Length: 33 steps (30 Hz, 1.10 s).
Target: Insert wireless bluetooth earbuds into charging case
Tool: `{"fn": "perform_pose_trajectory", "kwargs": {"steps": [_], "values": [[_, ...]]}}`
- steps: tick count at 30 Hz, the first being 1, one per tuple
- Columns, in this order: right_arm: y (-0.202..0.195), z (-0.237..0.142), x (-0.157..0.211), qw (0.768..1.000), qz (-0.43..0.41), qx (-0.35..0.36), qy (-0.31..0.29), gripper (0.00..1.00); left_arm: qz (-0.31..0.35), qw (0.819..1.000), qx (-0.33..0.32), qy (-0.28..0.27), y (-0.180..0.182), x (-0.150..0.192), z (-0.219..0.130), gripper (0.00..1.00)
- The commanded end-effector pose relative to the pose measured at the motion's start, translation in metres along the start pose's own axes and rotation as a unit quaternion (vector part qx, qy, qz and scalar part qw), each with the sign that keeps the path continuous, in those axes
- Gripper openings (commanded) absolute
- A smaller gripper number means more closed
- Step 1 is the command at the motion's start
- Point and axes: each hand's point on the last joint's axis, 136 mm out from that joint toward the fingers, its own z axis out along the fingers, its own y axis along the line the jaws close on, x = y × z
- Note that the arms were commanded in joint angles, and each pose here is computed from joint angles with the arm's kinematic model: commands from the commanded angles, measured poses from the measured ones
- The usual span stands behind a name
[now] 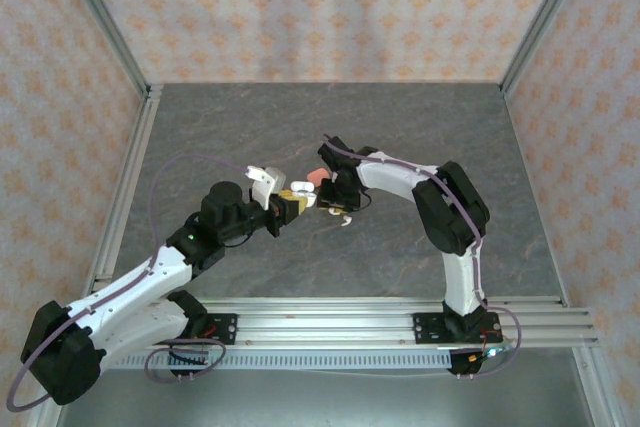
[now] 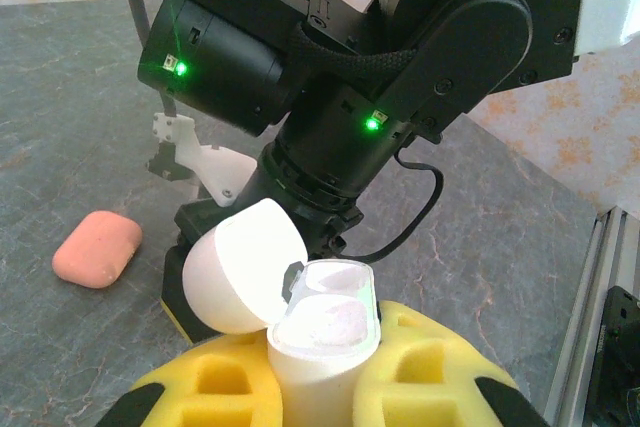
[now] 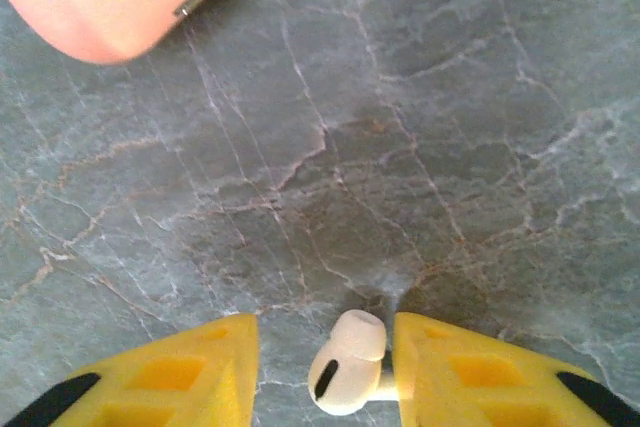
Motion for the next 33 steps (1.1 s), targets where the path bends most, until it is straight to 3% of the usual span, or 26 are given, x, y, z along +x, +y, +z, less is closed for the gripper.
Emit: {"fn": "perform_pose_trajectory", "kwargs": {"steps": [1,16,33], "values": [[-0.013,-0.005,0.011,0.999,-0.012,0.037,0.01,0.43,0.014,1.0,0.002,-0.015,-0.003,-0.007,-0.003,0.0],[0.008,-0.017,0.026,1.0,0.006,-0.024,0.012,0.43,0.012,1.0,0.007,-0.015,-0.005,-0.009,-0.002,0.0],[-0.013,-0.026,0.004,0.997,-0.028,0.063,-0.026,0.45,0.014,1.0,0.004,-0.019,-0.005,-0.01,-0.005,0.0]]}}
